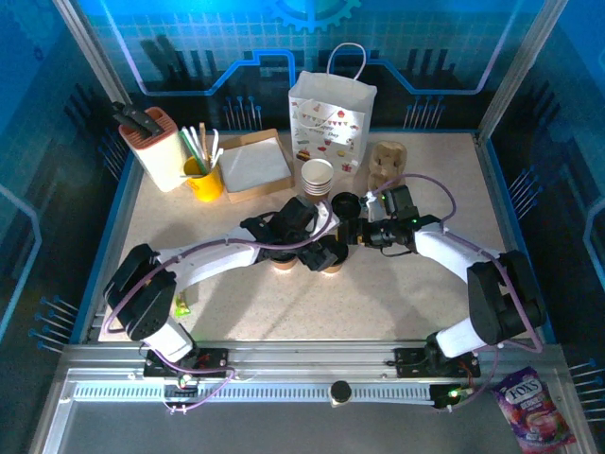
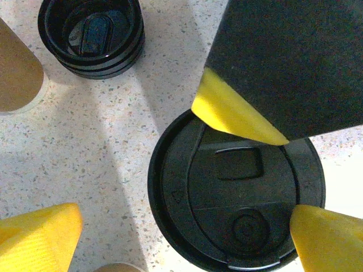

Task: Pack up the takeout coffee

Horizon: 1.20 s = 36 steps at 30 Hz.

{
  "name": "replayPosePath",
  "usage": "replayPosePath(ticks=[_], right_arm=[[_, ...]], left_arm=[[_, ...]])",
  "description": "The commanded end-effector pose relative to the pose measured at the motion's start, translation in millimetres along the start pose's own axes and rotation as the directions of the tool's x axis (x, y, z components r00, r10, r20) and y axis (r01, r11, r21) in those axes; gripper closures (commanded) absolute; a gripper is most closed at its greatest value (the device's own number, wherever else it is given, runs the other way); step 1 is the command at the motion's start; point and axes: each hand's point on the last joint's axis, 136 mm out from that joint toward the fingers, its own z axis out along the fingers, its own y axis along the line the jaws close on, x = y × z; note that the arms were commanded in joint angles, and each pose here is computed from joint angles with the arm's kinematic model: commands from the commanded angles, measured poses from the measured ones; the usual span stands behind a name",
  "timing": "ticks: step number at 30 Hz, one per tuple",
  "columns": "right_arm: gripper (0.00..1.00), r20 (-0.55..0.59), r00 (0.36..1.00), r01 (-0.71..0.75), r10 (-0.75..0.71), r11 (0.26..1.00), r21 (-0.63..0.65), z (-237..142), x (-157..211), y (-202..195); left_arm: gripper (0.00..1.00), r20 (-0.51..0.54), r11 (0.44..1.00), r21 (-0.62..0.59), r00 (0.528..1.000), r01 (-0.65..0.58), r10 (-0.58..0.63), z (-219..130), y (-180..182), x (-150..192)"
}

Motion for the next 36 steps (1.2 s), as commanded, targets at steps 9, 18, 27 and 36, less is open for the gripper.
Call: replayPosePath(ticks=[9,18,27,36], right_arm=[[0.3,-0.067,0.997,-0.04,0.044,0.998,0.051,15,36,-29],[0.31,0.014,1.0,0.003,-0.003,1.0,-0.026,-6,-1,10],[0.26,0.013,0.978,0.204,-0.208,0.968,0.146,-44,-10,24],[0.18,-0.122,0.888,0.457,-0.443,0.825,0.333,-50,7,43]], left_arm=[[0.05,-0.071,1.0,-0.001,0.997,-0.005,0.005,9,-1,23],[0.05,0.122,0.997,0.037,0.99,0.065,-0.069,-26,-5,-37],[0.05,0.231,0.976,-0.032,0.952,0.214,-0.201,-73,23,-32],[0.03,0.239,0.859,-0.057,0.843,0.508,-0.483,-107,70,8]])
